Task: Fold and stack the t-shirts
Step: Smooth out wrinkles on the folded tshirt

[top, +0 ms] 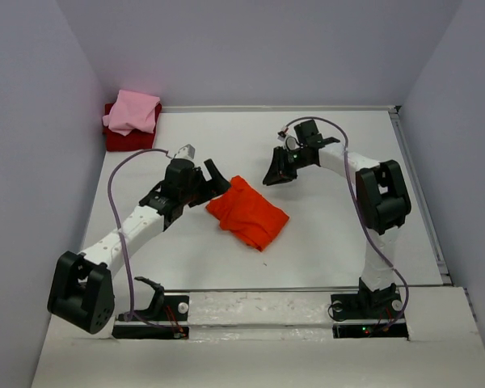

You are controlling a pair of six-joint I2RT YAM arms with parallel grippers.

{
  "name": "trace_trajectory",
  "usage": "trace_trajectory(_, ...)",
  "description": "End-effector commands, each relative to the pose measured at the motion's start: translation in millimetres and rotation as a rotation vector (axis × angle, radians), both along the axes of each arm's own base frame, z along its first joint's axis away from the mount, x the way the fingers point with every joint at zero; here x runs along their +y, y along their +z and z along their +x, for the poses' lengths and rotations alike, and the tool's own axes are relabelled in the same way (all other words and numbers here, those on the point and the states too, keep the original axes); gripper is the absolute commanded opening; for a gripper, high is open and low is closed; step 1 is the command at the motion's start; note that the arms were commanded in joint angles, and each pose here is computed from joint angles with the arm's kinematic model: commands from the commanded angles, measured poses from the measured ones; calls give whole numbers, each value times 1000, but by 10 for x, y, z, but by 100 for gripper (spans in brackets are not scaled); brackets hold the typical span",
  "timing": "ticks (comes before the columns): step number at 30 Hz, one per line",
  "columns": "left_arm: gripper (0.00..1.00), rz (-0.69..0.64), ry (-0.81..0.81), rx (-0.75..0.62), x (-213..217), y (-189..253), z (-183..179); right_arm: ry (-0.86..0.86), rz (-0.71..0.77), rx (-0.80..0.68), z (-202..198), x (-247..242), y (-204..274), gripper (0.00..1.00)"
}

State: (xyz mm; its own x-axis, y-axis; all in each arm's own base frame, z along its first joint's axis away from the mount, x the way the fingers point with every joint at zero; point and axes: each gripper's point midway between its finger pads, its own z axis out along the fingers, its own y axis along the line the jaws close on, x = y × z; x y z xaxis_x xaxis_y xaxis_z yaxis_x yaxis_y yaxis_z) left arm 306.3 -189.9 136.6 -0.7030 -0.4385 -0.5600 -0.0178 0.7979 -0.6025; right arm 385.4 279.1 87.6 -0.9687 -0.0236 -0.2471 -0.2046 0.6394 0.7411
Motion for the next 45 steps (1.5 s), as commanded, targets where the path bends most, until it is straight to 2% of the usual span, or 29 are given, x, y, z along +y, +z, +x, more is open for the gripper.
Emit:
trace_trajectory(1, 99, 66, 6, -27, 113, 141, 56, 18, -20, -35, -145, -68, 95, 29)
trace_trajectory(4, 99, 86, 10, -9, 153, 69, 33, 14, -69, -20, -233, -158, -22, 19)
trace_trajectory(7, 99, 98, 7, 33, 195, -139, 3, 26, -72, 11, -340, -183, -69, 19)
trace_trajectory(8, 99, 91, -9, 50, 171, -214, 8, 24, -68, 3, -360, -190, -12, 23)
trace_trajectory(9, 99, 78, -18, 56, 161, -261, 13, 19, -71, -1, -402, -213, 37, 32)
trace_trajectory(13, 99, 57, -54, 46, 81, -354, 67, 26, -95, -15, -487, -279, 103, 48)
trace_trajectory(15, 99, 74, -69, 71, 70, -487, 96, 38, -99, -10, -518, -291, 90, 54)
trace_trajectory(17, 98, 82, -90, 100, 28, -620, 142, 44, -112, -2, -548, -314, 41, 54)
trace_trajectory(19, 96, 91, -115, 117, -16, -726, 191, 37, -137, 4, -567, -354, -29, 50)
trace_trajectory(21, 95, 95, -124, 122, -38, -766, 239, 28, -158, 12, -577, -386, -83, 37)
trace_trajectory(22, 95, 99, -131, 123, -51, -783, 265, 25, -165, 20, -589, -396, -113, 23)
trace_trajectory(23, 95, 98, -135, 127, -75, -808, 305, 24, -172, 27, -611, -411, -147, 19)
trace_trajectory(27, 94, 98, -147, 127, -130, -822, 408, 37, -160, 38, -651, -401, -191, 33)
trace_trajectory(28, 93, 99, -151, 128, -152, -827, 441, 37, -161, 40, -660, -405, -198, 33)
trace_trajectory(29, 93, 99, -150, 130, -154, -834, 462, 37, -163, 40, -663, -408, -204, 32)
trace_trajectory(30, 92, 99, -152, 131, -161, -841, 475, 35, -170, 48, -682, -421, -238, 22)
trace_trajectory(33, 91, 101, -162, 132, -200, -856, 533, 30, -192, 78, -741, -462, -349, 8)
trace_trajectory(45, 90, 109, -196, 104, -329, -778, 829, 4, -222, 136, -1088, -391, -443, 6)
